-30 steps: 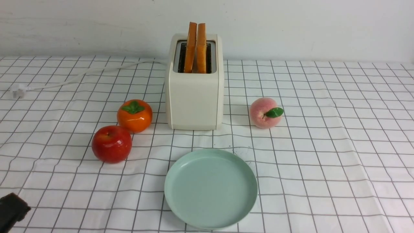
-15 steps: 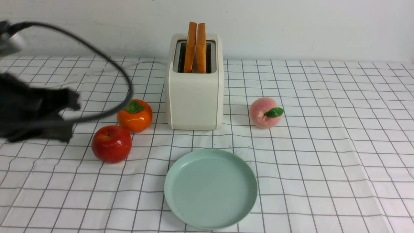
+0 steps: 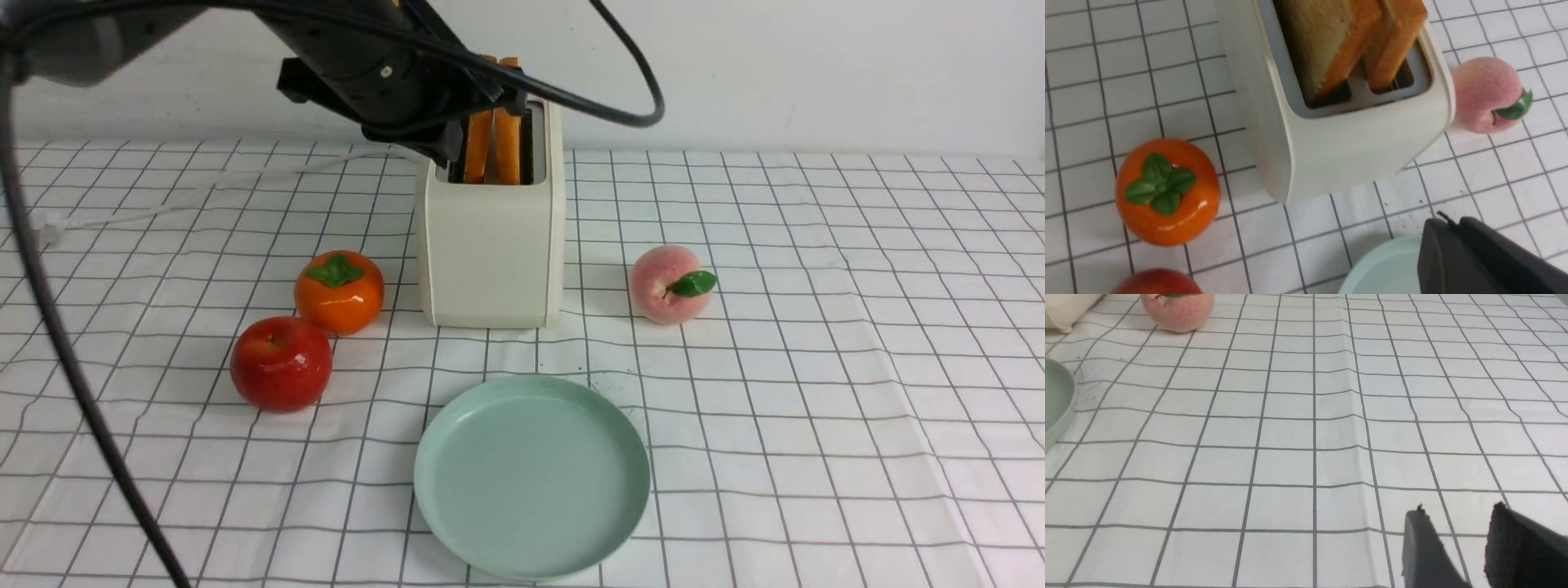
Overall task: Take toasted bread from bread machine on white checkered table place on plate.
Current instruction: 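Reach for a toast slice standing in the toaster with the left gripper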
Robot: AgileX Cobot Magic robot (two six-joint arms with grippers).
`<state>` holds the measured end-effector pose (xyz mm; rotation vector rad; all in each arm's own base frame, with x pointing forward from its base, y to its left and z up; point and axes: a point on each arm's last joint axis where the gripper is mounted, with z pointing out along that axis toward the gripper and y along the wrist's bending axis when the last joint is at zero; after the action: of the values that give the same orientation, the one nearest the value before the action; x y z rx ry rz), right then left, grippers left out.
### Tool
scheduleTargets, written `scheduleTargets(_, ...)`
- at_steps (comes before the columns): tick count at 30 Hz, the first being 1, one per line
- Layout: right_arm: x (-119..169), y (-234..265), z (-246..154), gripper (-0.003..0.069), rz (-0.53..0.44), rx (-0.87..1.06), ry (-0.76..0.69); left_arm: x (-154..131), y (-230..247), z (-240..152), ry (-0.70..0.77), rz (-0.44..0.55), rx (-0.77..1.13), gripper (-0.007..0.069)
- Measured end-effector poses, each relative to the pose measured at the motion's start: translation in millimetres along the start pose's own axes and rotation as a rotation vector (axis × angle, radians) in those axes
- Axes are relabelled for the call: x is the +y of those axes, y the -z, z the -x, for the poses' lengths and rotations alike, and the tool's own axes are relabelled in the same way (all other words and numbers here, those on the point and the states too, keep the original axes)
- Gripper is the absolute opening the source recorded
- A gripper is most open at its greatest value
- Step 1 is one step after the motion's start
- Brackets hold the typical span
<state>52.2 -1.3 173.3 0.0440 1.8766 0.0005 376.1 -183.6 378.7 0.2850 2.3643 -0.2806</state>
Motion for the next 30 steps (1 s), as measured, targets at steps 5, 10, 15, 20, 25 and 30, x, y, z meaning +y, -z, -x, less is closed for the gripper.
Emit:
scheduleTargets(5,0.0,0.0,0.0,0.0240,0.000,0.000,0.000,1.7,-32.3,2.9,-0.028,0.022,-0.032,0.0197)
scheduleTargets(10,0.0,0.0,0.0,0.0240,0.000,0.000,0.000,8.0,-43.8,8.6,-0.022,0.022,-0.096,0.0316)
scheduleTargets(15,0.0,0.0,0.0,0.0240,0.000,0.000,0.000,11.6,-56.2,9.6,-0.031,0.031,-0.122,0.0323)
scheduleTargets(20,0.0,0.0,0.0,0.0240,0.000,0.000,0.000,12.7,-69.8,8.9,-0.053,0.042,-0.139,0.0322)
scheduleTargets(25,0.0,0.0,0.0,0.0240,0.000,0.000,0.000,12.3,-82.1,10.6,-0.069,0.037,-0.188,0.0322)
scheduleTargets(30,0.0,0.0,0.0,0.0240,0.000,0.000,0.000,14.2,-95.3,9.4,-0.106,0.059,-0.210,0.0322)
